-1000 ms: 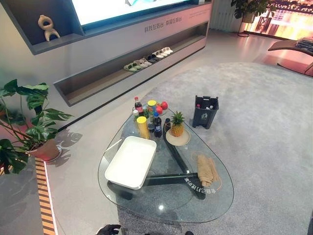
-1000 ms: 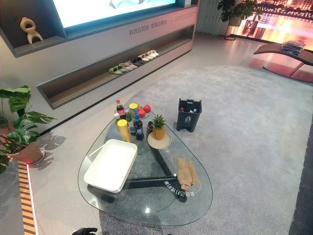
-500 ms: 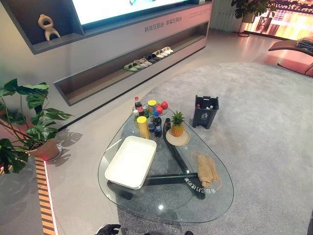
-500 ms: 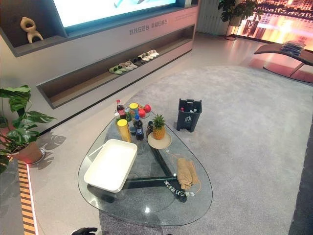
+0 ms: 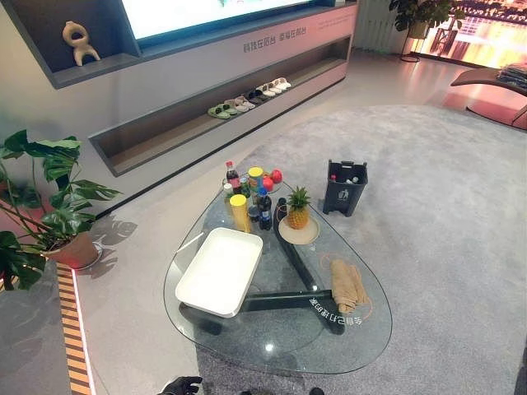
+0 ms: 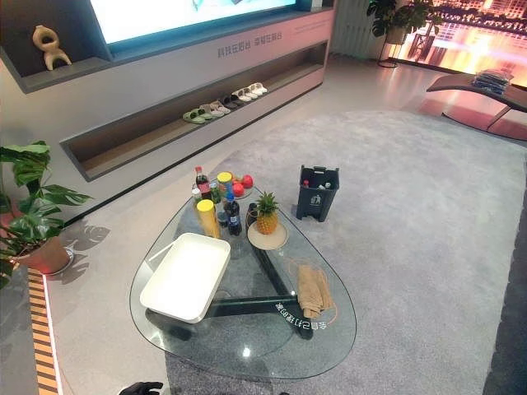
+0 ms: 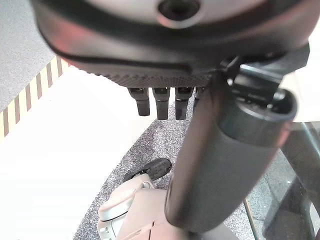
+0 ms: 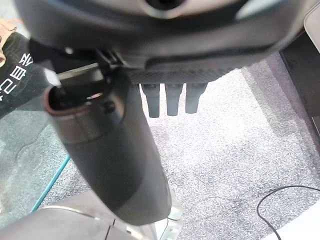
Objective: Wipe the table with a cloth and put it in the basket.
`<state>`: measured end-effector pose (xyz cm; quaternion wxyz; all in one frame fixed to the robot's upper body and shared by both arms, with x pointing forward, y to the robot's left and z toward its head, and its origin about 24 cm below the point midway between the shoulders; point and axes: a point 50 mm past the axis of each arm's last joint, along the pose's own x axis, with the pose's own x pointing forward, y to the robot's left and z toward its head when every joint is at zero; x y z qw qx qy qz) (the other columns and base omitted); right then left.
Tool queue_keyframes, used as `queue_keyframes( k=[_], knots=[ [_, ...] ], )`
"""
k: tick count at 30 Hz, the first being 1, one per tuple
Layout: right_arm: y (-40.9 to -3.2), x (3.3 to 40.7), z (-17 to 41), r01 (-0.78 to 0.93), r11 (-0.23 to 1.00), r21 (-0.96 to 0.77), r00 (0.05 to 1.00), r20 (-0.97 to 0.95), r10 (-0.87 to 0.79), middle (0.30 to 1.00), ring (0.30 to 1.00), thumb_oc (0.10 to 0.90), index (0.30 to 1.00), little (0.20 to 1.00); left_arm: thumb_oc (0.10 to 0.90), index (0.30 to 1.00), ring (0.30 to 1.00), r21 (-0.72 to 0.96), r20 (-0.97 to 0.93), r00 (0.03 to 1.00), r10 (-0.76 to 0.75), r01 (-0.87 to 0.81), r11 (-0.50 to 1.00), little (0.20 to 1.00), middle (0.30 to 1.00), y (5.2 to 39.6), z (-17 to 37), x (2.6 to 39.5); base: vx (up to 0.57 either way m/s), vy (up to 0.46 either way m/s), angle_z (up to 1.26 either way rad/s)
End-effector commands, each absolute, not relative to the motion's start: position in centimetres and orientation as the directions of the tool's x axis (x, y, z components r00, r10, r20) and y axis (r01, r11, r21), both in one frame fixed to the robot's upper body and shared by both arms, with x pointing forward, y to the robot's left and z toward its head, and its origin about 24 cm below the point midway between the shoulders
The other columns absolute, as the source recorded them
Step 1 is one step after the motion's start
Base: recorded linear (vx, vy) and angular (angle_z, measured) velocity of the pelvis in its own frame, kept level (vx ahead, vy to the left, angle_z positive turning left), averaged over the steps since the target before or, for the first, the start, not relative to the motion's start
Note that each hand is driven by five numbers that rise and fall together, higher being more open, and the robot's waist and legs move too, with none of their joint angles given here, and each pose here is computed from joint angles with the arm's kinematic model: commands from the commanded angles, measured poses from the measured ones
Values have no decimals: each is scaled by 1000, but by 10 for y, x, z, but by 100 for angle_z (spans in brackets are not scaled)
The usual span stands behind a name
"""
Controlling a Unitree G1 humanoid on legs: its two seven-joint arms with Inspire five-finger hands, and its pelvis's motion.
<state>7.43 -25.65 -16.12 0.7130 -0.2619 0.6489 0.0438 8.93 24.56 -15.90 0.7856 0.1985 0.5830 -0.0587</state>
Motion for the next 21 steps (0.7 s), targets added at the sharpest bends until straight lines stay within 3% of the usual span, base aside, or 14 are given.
queue_keyframes(
  k=[1, 5, 11, 21],
  knots=[
    [-267, 93, -154, -433, 830, -353, 173, -936, -308, 900, 900, 800, 900, 900, 800, 900, 900, 282, -916, 373, 146, 342, 896, 900, 900, 249, -153, 112, 85, -6, 0],
    [-271, 96, -152, -434, 824, -363, 180, -932, -315, 900, 900, 800, 900, 900, 800, 900, 900, 288, -905, 397, 153, 309, 906, 900, 900, 251, -151, 116, 8, 4, 0],
    [-274, 147, -136, -402, 805, -436, 298, -894, -334, 900, 900, 800, 900, 900, 800, 900, 900, 335, -804, 570, 173, 193, 922, 900, 900, 244, -129, 178, -232, 27, -3],
    [-283, 180, -118, -361, 795, -487, 370, -858, -356, 900, 900, 800, 900, 900, 800, 900, 900, 342, -690, 707, 159, 125, 931, 900, 900, 244, -94, 236, -144, -13, 2]
  ],
)
